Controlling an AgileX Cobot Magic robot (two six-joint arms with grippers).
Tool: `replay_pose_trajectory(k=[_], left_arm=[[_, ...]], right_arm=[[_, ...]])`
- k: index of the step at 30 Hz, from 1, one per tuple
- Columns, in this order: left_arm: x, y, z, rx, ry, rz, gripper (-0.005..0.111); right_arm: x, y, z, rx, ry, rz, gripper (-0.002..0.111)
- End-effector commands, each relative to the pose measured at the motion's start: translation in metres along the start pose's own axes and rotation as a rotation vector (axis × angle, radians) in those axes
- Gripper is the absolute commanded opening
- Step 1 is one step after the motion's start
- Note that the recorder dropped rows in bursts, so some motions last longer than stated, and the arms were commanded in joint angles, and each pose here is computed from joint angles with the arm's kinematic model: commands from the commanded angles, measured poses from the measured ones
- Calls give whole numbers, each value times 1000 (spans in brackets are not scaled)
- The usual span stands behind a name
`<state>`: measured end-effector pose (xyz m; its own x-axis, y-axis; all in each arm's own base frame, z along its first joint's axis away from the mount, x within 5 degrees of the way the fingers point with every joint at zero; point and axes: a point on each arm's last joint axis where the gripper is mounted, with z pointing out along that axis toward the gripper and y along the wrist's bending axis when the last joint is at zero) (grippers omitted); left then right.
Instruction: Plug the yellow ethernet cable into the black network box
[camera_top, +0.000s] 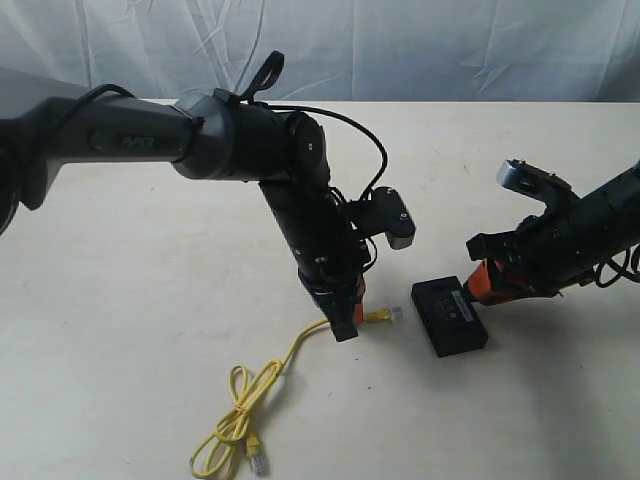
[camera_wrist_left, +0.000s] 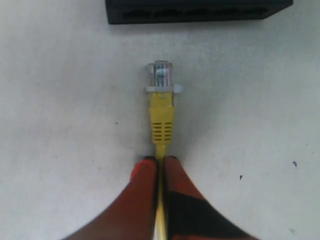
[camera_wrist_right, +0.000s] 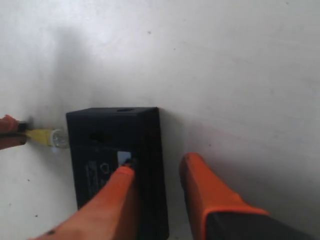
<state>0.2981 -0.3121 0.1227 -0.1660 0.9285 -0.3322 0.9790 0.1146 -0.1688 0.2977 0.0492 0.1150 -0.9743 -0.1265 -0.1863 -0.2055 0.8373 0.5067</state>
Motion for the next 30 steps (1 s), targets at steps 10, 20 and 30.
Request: replay_pose_trajectory(k=[10, 20, 30], left_arm=[[-2, -3, -3, 3, -3, -1, 0], [-2, -3, -3, 2, -9, -5, 0], [-3, -3, -3, 2, -16, -8, 0]], right_arm=[[0, 1, 4, -47, 37, 10, 31], [1, -3, 10, -54, 51, 33, 31], [3, -5, 15, -60, 70, 44, 12]])
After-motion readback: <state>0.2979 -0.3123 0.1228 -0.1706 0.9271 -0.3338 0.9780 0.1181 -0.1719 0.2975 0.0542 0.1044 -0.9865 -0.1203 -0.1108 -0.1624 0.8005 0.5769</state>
